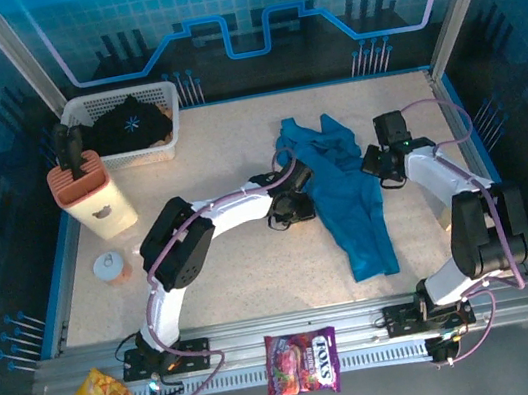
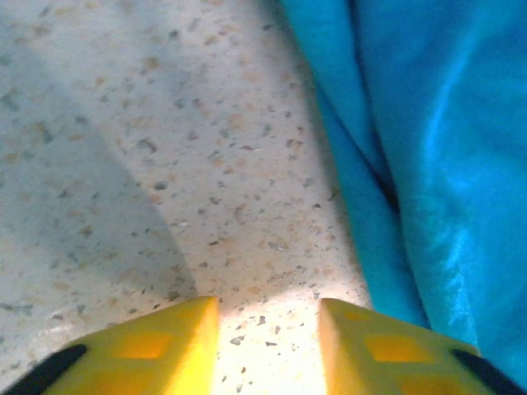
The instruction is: Fold and stack the t-shirts
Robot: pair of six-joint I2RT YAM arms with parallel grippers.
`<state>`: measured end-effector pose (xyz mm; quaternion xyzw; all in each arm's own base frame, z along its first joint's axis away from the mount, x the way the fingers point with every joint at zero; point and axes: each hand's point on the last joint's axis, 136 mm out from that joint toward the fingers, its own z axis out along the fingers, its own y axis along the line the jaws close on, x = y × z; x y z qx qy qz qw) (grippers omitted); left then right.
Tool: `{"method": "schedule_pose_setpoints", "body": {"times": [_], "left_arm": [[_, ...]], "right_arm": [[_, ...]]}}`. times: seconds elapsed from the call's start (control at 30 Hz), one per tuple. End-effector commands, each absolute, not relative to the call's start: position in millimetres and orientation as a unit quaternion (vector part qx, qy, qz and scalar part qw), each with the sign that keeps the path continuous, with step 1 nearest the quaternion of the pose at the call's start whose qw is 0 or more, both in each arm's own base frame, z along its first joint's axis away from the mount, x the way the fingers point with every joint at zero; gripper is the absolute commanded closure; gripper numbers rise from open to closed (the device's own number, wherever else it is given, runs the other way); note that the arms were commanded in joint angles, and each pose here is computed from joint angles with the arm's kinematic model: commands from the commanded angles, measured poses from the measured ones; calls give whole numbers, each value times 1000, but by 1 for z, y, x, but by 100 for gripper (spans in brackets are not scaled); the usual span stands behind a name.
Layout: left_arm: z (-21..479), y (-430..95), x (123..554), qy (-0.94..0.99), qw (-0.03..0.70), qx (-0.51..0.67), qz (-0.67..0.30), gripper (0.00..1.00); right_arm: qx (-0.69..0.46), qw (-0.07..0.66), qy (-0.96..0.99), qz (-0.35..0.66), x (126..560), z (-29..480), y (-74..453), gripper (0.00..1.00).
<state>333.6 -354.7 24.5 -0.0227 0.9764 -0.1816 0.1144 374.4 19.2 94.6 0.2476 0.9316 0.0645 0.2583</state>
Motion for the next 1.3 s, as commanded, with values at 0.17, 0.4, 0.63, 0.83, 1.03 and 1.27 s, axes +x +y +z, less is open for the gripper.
{"method": "schedule_pose_setpoints", "body": {"times": [0.17, 0.4, 0.63, 0.83, 1.03, 1.27], "left_arm": [[22, -370, 339, 972, 118, -40, -201, 51], [28, -376, 341, 966, 123, -46, -222, 45], [15, -381, 344, 970, 111, -45, -211, 36], [-2, -376, 349, 983, 92, -34, -157, 36], [-22, -384, 356, 988, 78, -29, -132, 35], [-52, -391, 356, 993, 55, -30, -98, 37]], "right_arm": [[248, 272, 927, 79, 377, 103, 19, 100], [248, 270, 927, 81, 377, 100, 19, 100], [246, 267, 927, 89, 379, 98, 22, 100], [245, 267, 927, 93, 378, 98, 24, 100], [243, 268, 927, 103, 378, 96, 24, 100], [236, 267, 926, 125, 379, 96, 28, 100]]}}
